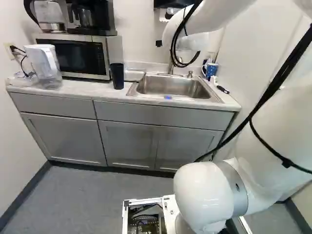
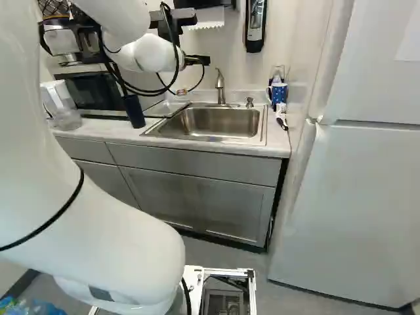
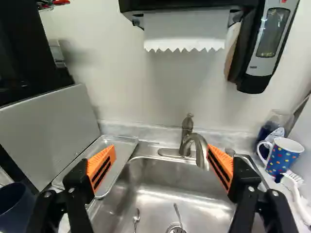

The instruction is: Rinse the cup and place it in the tray

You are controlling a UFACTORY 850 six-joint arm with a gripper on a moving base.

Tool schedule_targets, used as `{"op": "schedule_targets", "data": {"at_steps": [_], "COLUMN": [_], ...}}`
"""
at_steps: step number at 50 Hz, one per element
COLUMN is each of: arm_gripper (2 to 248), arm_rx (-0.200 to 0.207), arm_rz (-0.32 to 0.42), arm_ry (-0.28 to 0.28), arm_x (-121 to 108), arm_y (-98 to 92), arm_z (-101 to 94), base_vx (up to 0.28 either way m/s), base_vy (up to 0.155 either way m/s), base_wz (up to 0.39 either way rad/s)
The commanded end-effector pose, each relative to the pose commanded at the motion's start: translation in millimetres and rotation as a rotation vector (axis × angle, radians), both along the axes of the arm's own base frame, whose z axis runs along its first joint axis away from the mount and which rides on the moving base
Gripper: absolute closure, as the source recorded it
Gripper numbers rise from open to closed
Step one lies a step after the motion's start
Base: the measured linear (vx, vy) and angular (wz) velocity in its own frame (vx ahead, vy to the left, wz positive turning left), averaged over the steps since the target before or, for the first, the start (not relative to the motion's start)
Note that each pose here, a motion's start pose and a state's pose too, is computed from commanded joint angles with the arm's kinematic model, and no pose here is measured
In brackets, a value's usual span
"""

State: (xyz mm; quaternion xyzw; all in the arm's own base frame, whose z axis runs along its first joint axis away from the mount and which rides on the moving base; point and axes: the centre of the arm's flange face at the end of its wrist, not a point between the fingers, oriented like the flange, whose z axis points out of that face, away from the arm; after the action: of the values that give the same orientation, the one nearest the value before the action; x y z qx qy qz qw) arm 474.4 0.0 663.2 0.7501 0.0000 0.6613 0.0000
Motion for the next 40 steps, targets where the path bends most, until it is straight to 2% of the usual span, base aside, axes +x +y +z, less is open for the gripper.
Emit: {"op": "schedule_targets", "data": {"at_steps": [21,40], "arm_gripper": [3,3], "arm_rx": [0.000,0.000], "arm_rz": [0.000,0.000], "arm_ry": [0.000,0.000], "arm_x": [0.0,0.0], "arm_y": [0.0,0.0], "arm_z": [0.0,0.0], "base_vx": [0.096,0.053], "base_vy": [-0.003,-0.001], "base_wz": [0.121,0.007]}}
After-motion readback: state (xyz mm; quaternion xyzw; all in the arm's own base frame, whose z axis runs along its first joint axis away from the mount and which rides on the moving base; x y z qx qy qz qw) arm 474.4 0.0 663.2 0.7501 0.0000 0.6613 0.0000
